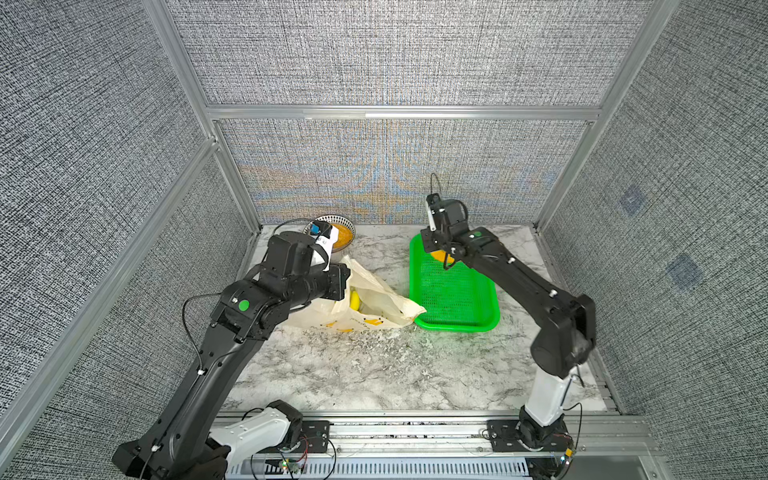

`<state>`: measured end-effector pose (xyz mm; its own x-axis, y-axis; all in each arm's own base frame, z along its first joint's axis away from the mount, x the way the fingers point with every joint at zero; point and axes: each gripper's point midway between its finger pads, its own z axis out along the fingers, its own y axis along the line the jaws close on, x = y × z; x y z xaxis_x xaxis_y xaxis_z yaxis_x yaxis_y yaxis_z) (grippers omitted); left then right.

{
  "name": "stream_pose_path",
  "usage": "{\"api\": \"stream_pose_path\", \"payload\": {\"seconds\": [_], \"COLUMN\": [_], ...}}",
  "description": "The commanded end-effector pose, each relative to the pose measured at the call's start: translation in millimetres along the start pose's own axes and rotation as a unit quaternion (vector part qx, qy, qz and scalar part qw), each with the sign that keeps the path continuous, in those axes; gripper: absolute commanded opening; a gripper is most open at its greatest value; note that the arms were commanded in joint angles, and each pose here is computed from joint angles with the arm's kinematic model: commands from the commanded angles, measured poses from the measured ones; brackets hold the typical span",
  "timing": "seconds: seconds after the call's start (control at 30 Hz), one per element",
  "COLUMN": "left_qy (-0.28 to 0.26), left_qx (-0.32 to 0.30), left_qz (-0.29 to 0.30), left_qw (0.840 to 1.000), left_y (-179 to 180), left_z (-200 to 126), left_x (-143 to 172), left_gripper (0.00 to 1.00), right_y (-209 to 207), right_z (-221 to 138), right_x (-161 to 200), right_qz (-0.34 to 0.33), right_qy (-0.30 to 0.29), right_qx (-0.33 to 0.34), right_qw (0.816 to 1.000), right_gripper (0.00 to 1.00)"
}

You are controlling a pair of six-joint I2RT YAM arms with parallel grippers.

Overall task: Place the banana into a plastic bag & tie a knot
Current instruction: Pick up the banana from the basket, then place the banana into the plastic bag.

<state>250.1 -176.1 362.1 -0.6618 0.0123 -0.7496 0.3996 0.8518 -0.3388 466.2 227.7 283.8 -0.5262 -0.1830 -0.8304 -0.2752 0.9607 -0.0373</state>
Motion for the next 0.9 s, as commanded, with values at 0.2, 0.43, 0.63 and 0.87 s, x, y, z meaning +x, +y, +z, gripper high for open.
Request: {"api": "stream_pose_path", "payload": {"seconds": [0.2,0.43,0.63,0.87], "left_qy": [-0.009,-0.013,-0.017,-0.023], "left_qx": [-0.023,-0.02,-0.02,-0.013], "left_qz": [0.008,0.009,0.012,0.013], "left_qw": [1.0,1.0,1.0,1.0], "left_y": [8,7,6,4], "left_z": [1,0,-3,-6], "left_x": [-5,-5,-6,-7], "left_gripper": [0.0,0.0,0.0,0.0], "right_y": [79,108,121,142], "right_z": [-175,-282,-328,-337], "right_x": [-51,-56,-49,-36], "right_qz": [0.092,0.163,0.196,0.209], "right_qy": [-0.141,-0.165,-0.151,-0.122], "right_qx": [-0.376,-0.609,-0.691,-0.724], "right_qw": [0.911,0.758,0.679,0.646], "right_gripper": [0.0,0.0,0.0,0.0]}}
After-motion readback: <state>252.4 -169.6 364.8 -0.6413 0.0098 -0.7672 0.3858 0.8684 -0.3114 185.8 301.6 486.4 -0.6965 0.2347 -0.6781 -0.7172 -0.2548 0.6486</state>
